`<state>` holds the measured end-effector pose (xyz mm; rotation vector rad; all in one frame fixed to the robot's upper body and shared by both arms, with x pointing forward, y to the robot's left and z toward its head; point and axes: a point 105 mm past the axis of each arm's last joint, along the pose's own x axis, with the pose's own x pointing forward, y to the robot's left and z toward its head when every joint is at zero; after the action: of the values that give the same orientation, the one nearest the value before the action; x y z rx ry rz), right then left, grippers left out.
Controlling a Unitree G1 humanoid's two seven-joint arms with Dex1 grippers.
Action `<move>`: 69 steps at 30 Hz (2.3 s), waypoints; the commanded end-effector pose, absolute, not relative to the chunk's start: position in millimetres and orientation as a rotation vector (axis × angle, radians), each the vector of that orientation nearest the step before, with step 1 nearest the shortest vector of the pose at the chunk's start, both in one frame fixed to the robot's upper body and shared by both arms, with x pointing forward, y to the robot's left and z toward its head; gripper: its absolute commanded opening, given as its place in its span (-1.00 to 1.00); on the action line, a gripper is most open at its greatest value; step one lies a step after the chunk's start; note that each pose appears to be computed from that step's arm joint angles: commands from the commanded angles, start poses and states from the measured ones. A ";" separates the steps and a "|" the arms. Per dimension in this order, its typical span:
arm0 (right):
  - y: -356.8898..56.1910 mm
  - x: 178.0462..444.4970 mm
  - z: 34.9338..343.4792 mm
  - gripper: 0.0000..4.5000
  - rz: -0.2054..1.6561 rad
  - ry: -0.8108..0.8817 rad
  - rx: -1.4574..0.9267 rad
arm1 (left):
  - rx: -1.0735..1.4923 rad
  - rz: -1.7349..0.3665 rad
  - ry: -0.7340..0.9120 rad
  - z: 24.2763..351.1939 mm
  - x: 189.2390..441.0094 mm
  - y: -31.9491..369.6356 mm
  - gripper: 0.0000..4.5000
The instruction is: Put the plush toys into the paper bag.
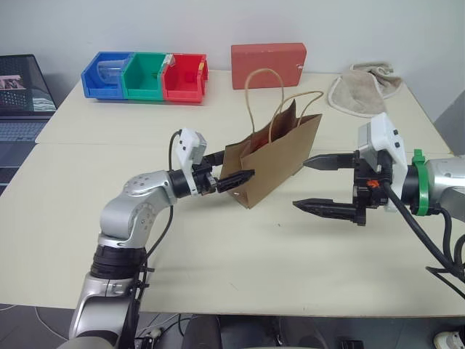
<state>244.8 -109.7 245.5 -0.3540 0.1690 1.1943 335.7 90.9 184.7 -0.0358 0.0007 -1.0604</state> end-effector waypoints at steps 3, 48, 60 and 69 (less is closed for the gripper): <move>-106.4 240.6 250.4 1.00 1.186 0.113 -0.409 | 0.004 -1.034 -0.055 186.9 340.0 85.5 0.71; -147.0 210.5 242.4 1.00 1.013 0.123 -0.517 | 0.352 -1.506 0.003 175.6 347.3 81.9 -0.57; -166.9 229.9 260.2 1.00 0.963 0.104 -0.531 | 0.435 -1.245 0.055 196.3 330.5 149.0 0.97; -239.3 244.0 279.3 1.00 0.896 0.232 -0.628 | 0.547 -0.926 0.187 221.0 299.5 226.9 0.97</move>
<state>246.2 -229.2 265.8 -0.5884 0.2585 0.9146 303.7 225.6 205.3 0.5303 0.2314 -0.9493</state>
